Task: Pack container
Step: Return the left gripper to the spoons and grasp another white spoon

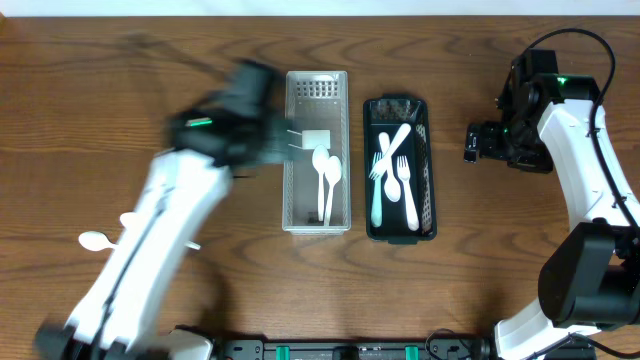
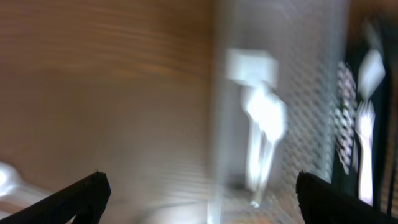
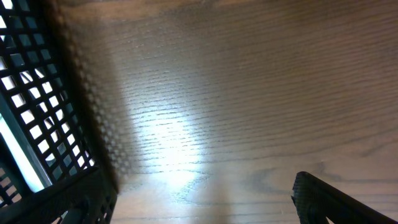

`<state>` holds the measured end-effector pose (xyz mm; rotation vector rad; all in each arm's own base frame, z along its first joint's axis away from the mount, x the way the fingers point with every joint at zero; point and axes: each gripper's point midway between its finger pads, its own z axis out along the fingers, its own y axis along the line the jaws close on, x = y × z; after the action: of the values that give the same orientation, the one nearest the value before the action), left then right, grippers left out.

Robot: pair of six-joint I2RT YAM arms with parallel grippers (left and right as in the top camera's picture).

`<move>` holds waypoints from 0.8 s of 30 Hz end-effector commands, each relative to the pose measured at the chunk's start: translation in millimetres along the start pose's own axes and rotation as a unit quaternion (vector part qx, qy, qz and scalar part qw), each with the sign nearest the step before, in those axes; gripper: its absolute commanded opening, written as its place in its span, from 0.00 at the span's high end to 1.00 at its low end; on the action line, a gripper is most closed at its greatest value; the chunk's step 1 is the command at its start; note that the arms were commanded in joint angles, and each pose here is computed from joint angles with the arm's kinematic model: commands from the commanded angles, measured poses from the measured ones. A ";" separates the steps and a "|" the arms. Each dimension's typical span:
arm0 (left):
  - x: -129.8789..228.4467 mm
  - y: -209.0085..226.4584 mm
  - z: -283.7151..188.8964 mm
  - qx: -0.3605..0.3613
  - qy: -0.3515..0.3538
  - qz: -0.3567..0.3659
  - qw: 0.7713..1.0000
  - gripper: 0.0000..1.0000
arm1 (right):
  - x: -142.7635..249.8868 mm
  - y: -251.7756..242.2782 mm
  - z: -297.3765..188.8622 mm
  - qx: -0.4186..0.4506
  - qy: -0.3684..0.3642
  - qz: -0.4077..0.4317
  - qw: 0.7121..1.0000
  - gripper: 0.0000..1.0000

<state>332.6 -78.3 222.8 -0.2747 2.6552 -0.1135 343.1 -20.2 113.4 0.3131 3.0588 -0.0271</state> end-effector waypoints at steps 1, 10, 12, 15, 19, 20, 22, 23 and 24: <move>-9.3 76.0 -35.0 -0.062 -0.039 -0.170 0.983 0.02 | 0.9 3.9 -3.1 -0.002 -0.004 -0.017 1.000 0.01; 42.8 202.7 -25.4 -0.149 0.012 -0.432 0.889 0.02 | 3.7 3.5 -2.2 -0.002 0.002 -0.020 1.000 0.01; 54.2 212.8 -6.6 -0.155 0.032 -0.449 0.880 0.02 | 4.9 3.3 -2.2 -0.001 0.004 -0.022 1.000 0.01; 77.2 221.5 28.9 -0.158 0.073 -0.467 0.867 0.02 | 7.4 2.8 -2.2 -0.001 0.009 -0.026 1.000 0.01; 100.3 223.8 69.4 -0.156 0.111 -0.463 0.865 0.02 | 8.2 2.7 -2.2 0.000 0.011 -0.026 1.000 0.01; 104.4 224.2 77.4 -0.156 0.118 -0.459 0.867 0.02 | 8.2 2.7 -2.2 0.000 0.011 -0.026 1.000 0.01; 108.9 225.0 90.2 -0.151 0.128 -0.445 0.874 0.02 | 8.2 2.7 -2.2 0.000 0.011 -0.026 1.000 0.01; 109.8 225.4 95.1 -0.149 0.130 -0.438 0.877 0.02 | 8.2 2.7 -2.2 0.000 0.011 -0.026 1.000 0.01; 110.9 225.9 100.4 -0.147 0.133 -0.431 0.880 0.02 | 8.2 2.7 -2.2 0.000 0.011 -0.026 1.000 0.01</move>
<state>240.7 117.1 64.8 -1.6898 2.5289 -0.0024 336.3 -19.9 112.7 0.2696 3.0911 -0.0312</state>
